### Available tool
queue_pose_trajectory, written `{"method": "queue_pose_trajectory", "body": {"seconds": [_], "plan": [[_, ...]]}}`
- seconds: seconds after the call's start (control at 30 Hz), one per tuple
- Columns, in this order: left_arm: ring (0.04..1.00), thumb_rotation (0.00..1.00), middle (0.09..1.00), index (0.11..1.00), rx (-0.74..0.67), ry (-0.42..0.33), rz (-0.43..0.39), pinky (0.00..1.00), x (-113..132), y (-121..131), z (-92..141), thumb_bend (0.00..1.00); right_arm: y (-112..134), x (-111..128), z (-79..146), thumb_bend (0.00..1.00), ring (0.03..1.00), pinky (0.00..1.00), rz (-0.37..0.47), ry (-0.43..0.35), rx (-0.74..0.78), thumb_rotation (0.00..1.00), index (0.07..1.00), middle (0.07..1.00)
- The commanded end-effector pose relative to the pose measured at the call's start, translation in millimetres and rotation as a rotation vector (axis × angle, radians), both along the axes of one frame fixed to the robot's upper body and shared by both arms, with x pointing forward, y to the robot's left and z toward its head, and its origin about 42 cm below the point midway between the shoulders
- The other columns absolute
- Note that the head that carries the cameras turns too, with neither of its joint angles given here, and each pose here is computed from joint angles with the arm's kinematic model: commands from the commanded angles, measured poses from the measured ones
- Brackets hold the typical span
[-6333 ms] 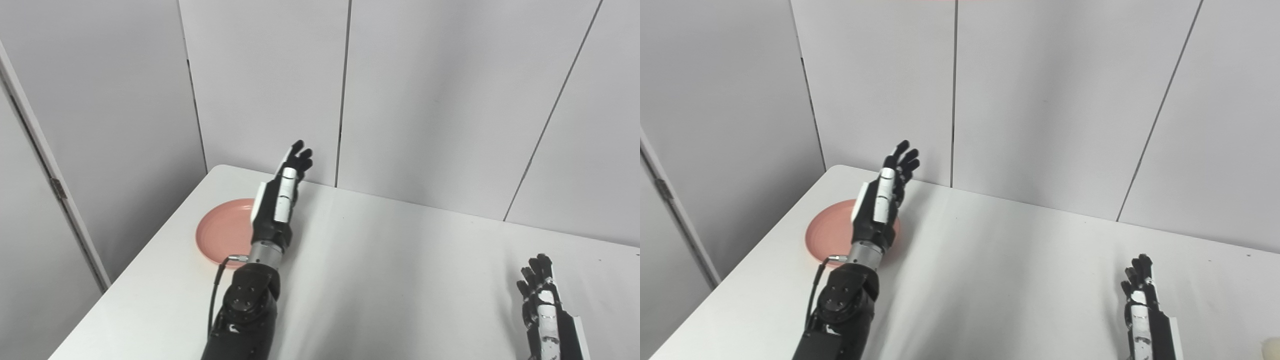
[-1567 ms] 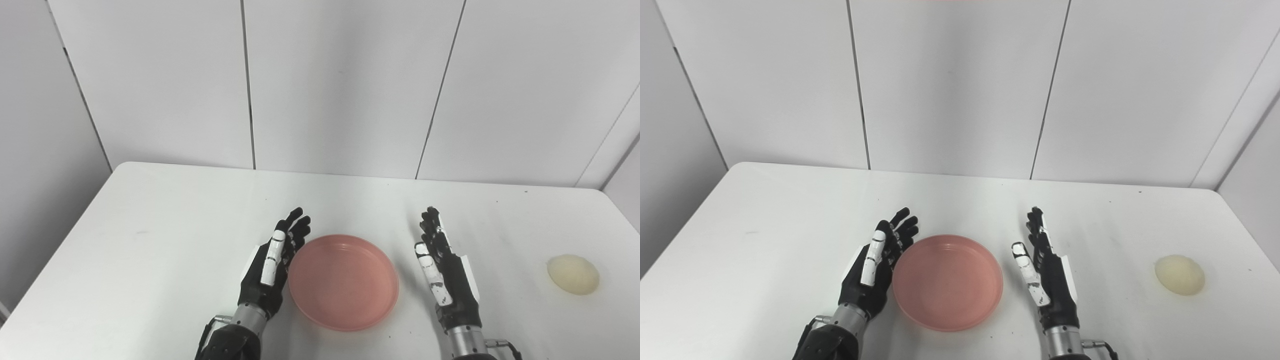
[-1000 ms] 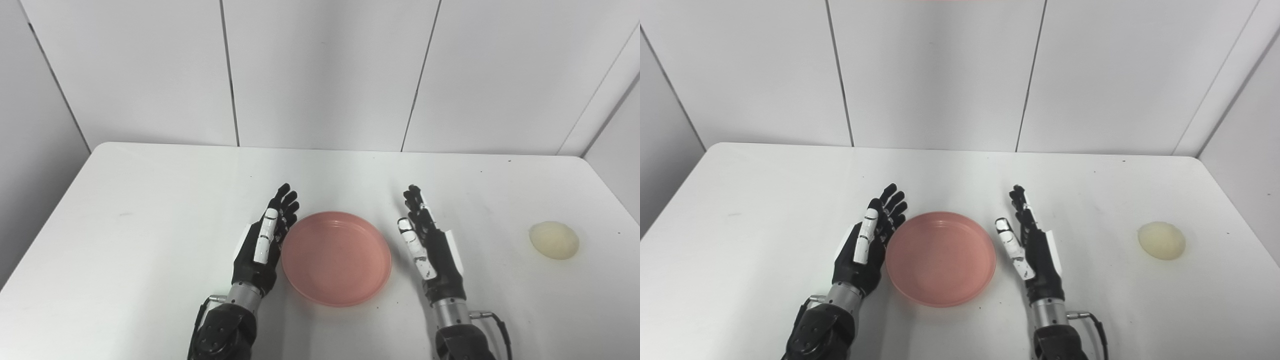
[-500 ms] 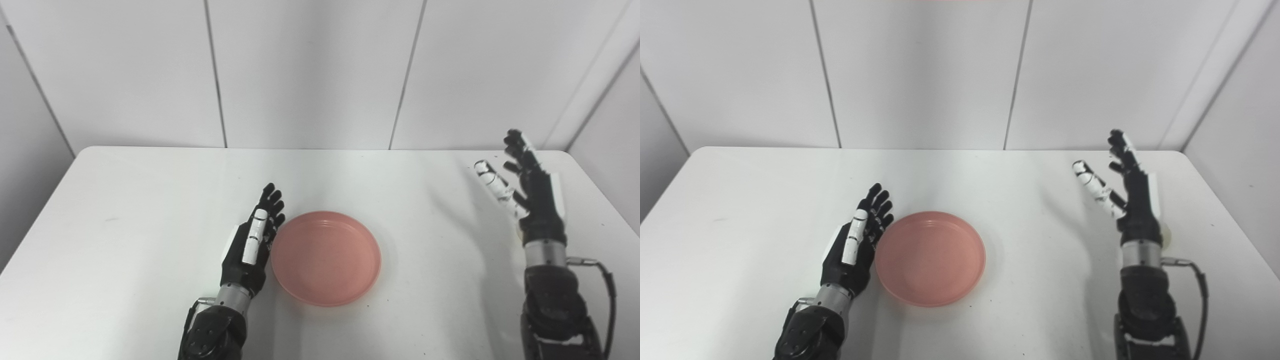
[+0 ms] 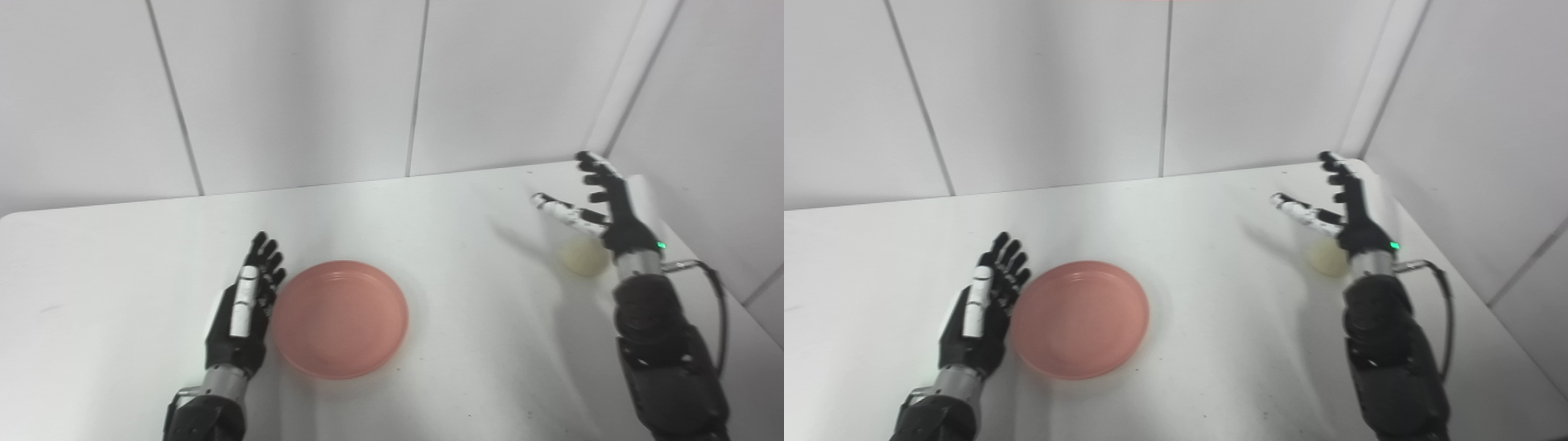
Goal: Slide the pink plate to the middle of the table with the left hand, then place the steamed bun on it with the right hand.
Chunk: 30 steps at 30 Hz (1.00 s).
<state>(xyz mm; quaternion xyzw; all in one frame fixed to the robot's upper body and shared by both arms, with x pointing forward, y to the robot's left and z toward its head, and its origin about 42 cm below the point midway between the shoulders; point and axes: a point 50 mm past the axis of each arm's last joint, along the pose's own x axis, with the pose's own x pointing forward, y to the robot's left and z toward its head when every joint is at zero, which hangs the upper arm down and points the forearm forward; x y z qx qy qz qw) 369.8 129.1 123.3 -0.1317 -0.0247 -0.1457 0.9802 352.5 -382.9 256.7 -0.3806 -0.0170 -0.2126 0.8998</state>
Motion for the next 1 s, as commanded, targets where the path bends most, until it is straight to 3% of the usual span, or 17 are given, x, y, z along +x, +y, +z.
{"method": "queue_pose_trajectory", "body": {"seconds": [0.0,0.17,0.4,0.5,0.7,0.97], "plan": [[0.989,0.92,0.977,0.955,0.027,0.022,0.012,1.00,0.2,13.2,-4.7,0.53,-2.0,2.8,18.3,0.76,0.821,0.72,-0.032,-0.035,-0.058,0.52,0.820,0.833],[0.980,0.95,0.973,0.953,0.046,-0.015,0.006,1.00,3.5,23.9,-4.4,0.51,1.0,8.2,11.7,0.76,0.846,0.73,-0.073,0.011,-0.155,0.55,0.811,0.849],[0.962,0.96,0.960,0.934,0.051,-0.011,0.013,0.98,6.1,31.3,-7.5,0.49,-0.4,11.8,8.7,0.78,0.827,0.76,-0.106,0.088,-0.272,0.60,0.812,0.827],[0.961,0.94,0.956,0.928,0.052,-0.011,0.015,0.97,4.8,31.0,-6.0,0.51,-1.8,11.8,8.4,0.79,0.849,0.85,-0.120,0.118,-0.297,0.57,0.820,0.835],[0.963,0.95,0.960,0.932,0.037,-0.005,0.004,0.97,1.9,31.7,-4.7,0.47,-3.0,11.2,3.6,0.80,0.848,0.89,-0.156,0.169,-0.344,0.53,0.819,0.836],[0.966,0.86,0.958,0.924,0.036,-0.001,-0.005,0.98,-0.6,34.8,-5.2,0.55,-3.5,11.4,-1.4,0.77,0.881,0.98,-0.198,0.222,-0.370,0.47,0.822,0.855]]}}
